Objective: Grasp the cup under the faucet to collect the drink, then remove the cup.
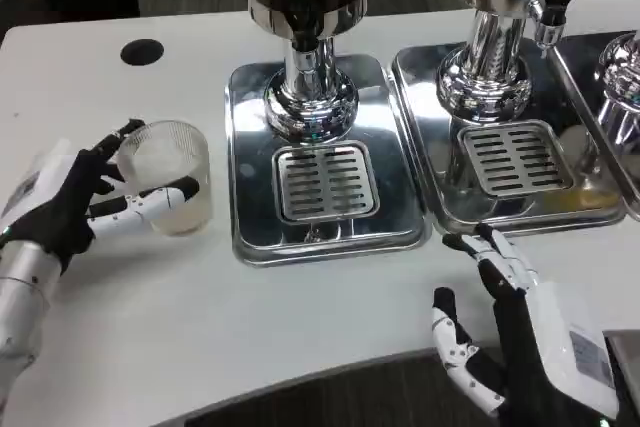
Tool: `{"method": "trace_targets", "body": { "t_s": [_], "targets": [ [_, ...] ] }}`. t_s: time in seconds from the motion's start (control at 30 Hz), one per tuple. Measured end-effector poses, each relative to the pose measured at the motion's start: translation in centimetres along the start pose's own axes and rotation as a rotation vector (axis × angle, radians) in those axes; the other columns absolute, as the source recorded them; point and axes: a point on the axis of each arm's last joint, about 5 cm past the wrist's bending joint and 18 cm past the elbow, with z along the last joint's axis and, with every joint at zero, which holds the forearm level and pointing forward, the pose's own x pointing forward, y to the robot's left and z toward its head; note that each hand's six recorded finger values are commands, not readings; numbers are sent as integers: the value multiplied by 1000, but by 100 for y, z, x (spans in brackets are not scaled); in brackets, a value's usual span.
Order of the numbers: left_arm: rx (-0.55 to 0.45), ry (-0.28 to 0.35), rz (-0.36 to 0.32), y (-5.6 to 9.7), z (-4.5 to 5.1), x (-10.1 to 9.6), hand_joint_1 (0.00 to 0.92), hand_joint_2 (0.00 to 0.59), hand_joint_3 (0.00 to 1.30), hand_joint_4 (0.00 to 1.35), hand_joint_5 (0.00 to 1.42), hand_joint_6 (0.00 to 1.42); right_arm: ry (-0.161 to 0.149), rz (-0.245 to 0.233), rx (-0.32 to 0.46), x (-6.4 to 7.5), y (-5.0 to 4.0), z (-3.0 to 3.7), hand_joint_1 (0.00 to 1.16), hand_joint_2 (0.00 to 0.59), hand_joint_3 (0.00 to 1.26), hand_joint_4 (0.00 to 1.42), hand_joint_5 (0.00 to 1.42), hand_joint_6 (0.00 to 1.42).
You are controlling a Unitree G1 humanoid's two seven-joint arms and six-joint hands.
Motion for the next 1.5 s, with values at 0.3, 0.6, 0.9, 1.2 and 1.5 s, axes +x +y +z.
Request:
{"method": "trace_targets", "body": {
  "t_s": [0.3, 0.6, 0.9, 1.2, 1.5],
  "targets": [
    [-9, 14, 17, -40, -19, -18, 314, 121, 294, 334, 505, 646, 6, -7, 65, -18, -18, -24, 469, 498, 241, 96, 97, 271],
    [-4, 10, 32, -48, -24, -23, 342, 167, 325, 384, 594, 802, 21, -23, 97, -32, -51, -55, 470, 498, 241, 106, 108, 277],
    [23, -15, 94, -131, -27, -56, 359, 221, 425, 496, 751, 1029, 20, -31, 122, -61, -67, -72, 461, 507, 241, 119, 111, 281],
    [13, -25, 121, -156, -33, -75, 359, 225, 425, 496, 769, 1056, 9, -36, 124, -61, -79, -76, 449, 501, 241, 119, 111, 278],
    [-27, -60, 155, -144, -4, -66, 359, 227, 430, 503, 778, 1069, 0, -39, 135, -63, -74, -64, 442, 499, 241, 122, 118, 268]
  ]
}}
